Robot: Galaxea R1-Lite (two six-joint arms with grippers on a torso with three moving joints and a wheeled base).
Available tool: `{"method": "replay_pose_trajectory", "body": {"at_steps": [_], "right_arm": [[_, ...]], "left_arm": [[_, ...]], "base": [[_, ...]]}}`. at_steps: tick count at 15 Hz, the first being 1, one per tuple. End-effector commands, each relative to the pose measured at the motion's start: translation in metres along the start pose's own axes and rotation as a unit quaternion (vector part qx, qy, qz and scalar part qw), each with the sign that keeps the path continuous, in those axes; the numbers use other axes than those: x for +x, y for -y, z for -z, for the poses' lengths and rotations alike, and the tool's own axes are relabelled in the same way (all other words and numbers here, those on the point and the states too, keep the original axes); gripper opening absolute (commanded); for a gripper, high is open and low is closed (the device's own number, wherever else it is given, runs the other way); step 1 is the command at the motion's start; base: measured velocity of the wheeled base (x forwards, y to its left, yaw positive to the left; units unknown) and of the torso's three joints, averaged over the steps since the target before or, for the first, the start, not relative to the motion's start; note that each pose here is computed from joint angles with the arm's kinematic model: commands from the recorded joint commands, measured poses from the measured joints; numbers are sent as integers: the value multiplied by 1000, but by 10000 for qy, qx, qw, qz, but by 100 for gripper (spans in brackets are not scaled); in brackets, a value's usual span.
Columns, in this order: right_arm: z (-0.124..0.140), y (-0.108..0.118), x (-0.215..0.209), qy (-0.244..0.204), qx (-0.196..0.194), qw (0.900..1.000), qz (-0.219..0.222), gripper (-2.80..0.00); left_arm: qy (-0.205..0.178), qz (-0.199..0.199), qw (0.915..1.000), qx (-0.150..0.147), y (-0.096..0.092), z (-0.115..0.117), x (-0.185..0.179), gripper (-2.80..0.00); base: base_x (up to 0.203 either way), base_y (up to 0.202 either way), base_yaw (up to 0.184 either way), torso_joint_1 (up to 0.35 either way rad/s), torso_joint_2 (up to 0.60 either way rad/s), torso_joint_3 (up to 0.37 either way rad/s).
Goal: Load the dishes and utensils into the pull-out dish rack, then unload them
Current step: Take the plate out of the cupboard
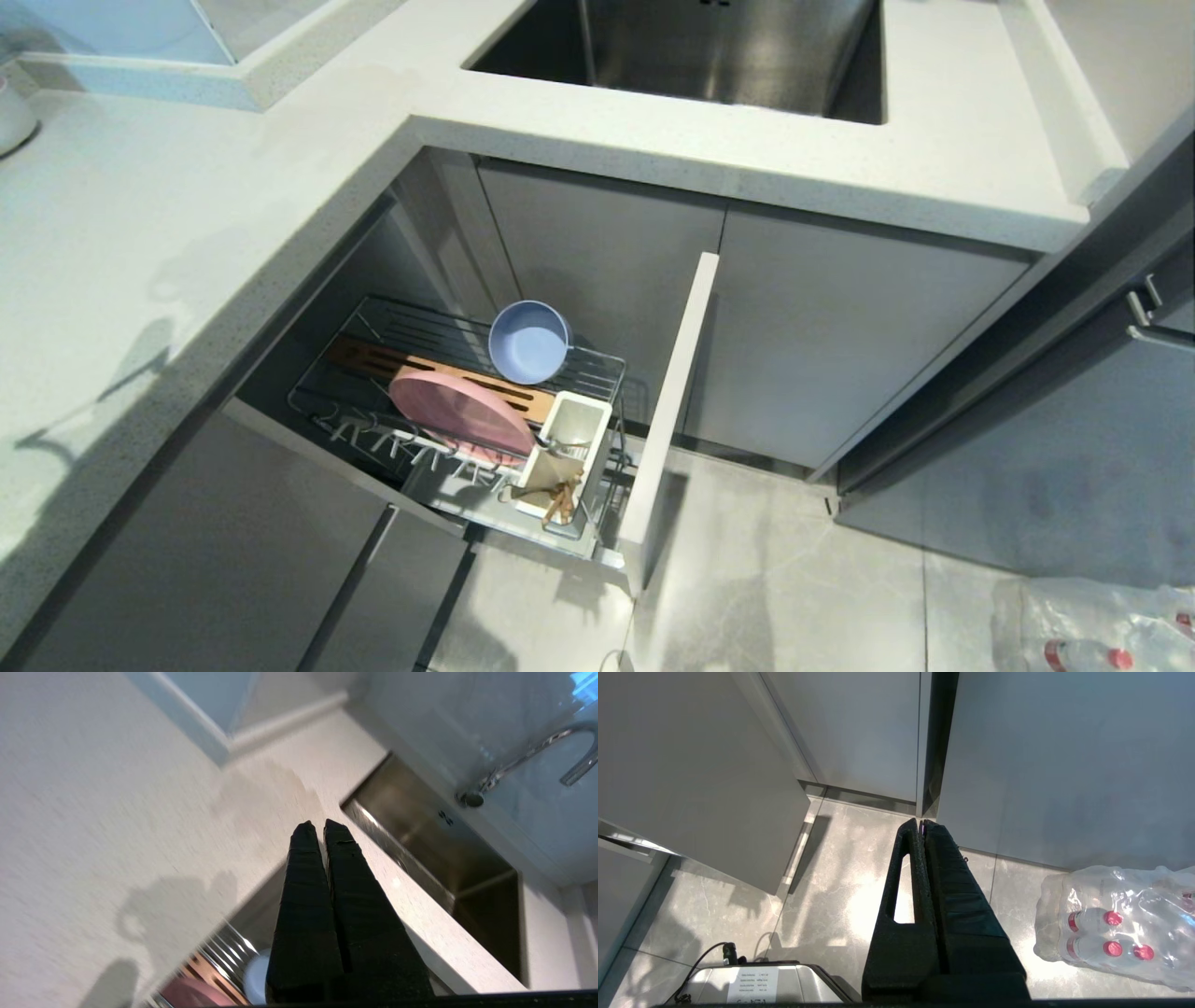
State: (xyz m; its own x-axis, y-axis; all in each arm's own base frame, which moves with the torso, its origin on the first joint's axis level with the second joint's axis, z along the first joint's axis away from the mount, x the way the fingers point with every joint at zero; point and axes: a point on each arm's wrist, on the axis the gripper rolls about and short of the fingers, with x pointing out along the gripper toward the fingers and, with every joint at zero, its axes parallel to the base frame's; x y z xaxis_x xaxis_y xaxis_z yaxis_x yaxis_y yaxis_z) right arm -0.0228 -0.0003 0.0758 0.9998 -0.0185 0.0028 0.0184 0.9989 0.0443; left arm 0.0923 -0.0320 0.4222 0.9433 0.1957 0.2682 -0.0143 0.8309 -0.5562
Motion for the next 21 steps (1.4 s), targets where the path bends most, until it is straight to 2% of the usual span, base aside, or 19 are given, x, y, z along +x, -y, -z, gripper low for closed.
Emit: {"method": "replay_pose_trajectory", "body": {"at_steps": [1, 5, 7, 9, 11, 14, 17, 21], "right_arm": [[0, 0, 0, 0, 1, 10000, -1, -280], [0, 0, 0, 2, 1, 10000, 7, -280], [0, 0, 0, 1, 1, 10000, -1, -280], [0, 0, 0, 1, 1, 10000, -1, -280], [0, 0, 0, -4, 1, 10000, 0, -280], [0, 0, 0, 1, 1, 10000, -1, -280], [0, 0, 0, 1, 1, 10000, -1, -280], [0, 0, 0, -11, 1, 10000, 0, -280]], "left_arm": [[-489, -60, 9988, 32, 17, 34, 15, -280], [-1162, -473, 9918, -247, 47, 110, 35, -280], [-1567, -578, 9855, -312, 60, 156, 29, -280], [-1807, -813, 9799, -229, 63, 197, 34, -280], [-1792, -1261, 9755, -172, 58, 231, 46, -280], [-1701, -1780, 9690, -197, 45, 267, 63, -280], [-1795, -2049, 9612, -434, 30, 286, 82, -280], [-1731, -2374, 9546, -484, 16, 303, 94, -280]], "base": [[0, 0, 0, 0, 0, 0], [0, 0, 0, 0, 0, 0], [0, 0, 0, 0, 0, 0], [0, 0, 0, 0, 0, 0], [0, 0, 0, 0, 0, 0], [0, 0, 0, 0, 0, 0], [0, 0, 0, 0, 0, 0], [0, 0, 0, 0, 0, 0]]}}
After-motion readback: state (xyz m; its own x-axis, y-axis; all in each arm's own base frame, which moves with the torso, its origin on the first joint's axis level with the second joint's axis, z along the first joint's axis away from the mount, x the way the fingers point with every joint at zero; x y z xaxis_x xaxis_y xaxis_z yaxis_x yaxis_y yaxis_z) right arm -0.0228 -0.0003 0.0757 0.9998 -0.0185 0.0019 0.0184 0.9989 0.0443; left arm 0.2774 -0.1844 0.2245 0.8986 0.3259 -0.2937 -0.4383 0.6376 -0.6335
